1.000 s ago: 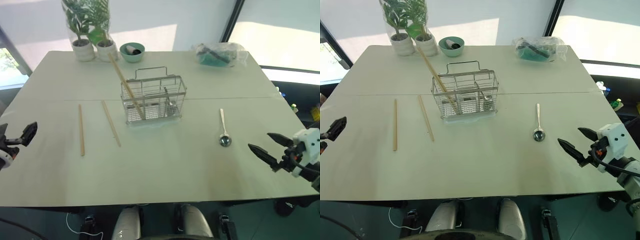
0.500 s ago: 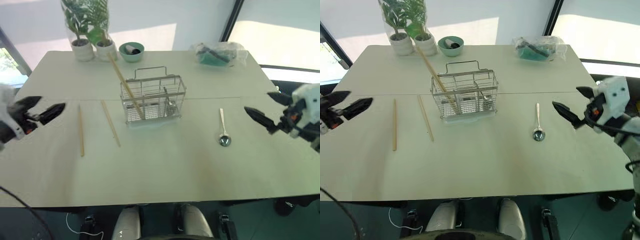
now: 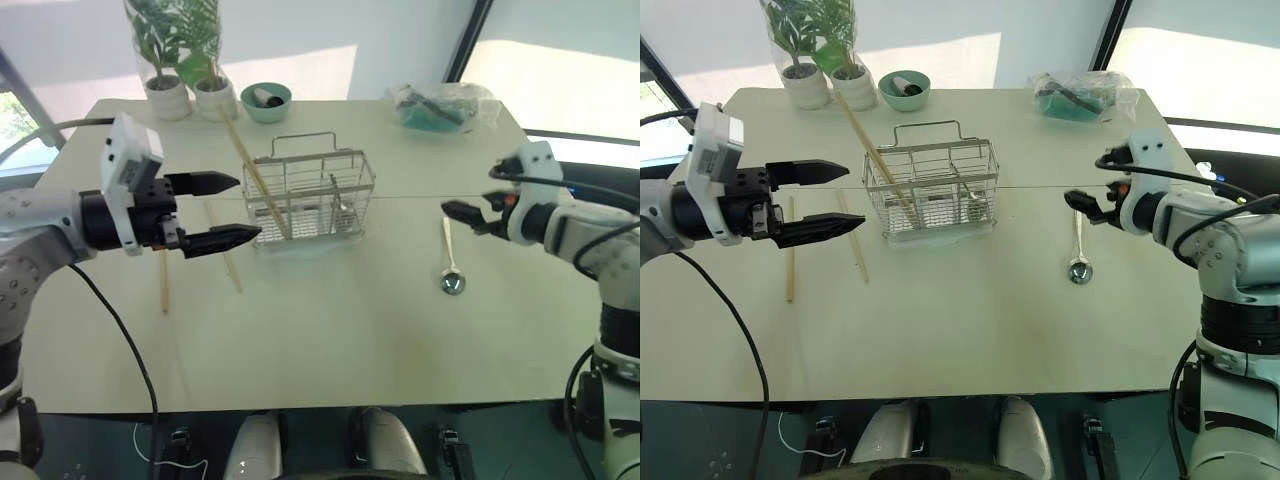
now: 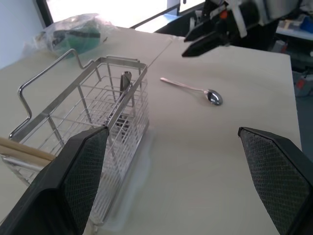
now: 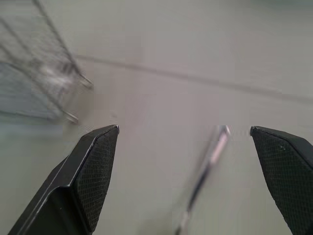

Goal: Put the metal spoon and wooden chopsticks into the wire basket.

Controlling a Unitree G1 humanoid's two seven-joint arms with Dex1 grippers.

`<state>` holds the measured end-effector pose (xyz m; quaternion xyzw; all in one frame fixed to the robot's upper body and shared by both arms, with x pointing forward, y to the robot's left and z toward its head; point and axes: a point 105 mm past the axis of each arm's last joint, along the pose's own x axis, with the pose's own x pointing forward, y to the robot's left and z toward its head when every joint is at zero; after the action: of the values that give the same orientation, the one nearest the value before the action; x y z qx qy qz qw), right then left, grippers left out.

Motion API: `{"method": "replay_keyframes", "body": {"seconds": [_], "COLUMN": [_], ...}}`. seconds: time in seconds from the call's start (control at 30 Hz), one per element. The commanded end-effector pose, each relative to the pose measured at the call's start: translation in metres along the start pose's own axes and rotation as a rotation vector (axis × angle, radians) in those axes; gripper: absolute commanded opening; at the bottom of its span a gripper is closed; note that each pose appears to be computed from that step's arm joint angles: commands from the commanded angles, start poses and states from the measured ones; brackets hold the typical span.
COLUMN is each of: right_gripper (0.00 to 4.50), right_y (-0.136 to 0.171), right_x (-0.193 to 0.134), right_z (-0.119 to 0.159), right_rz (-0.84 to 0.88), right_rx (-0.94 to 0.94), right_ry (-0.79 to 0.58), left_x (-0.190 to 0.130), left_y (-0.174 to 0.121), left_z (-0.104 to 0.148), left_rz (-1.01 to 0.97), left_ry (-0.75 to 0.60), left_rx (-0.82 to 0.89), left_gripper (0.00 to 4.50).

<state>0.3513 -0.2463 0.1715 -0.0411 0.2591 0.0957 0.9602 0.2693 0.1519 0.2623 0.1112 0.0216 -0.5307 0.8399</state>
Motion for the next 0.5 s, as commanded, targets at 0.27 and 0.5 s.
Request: {"method": "replay_keyframes", "body": {"seconds": [0.27, 0.5], "right_gripper": [4.45, 4.45], "right_y": [-0.007, -0.002], "right_x": [0.019, 0.03], "right_z": [-0.003, -0.023], "right_rz": [-0.035, -0.039], "right_rx": [0.002, 0.0], "right_ry": [0.068, 0.139], "left_x": [0.013, 0.018], "left_y": [-0.02, -0.028], "left_z": [-0.002, -0.001], "left_rz": [-0.156, -0.246], "left_ry": [0.027, 0.065], "left_rx": [-0.001, 0.031], "left_gripper": [4.5, 4.5]}}
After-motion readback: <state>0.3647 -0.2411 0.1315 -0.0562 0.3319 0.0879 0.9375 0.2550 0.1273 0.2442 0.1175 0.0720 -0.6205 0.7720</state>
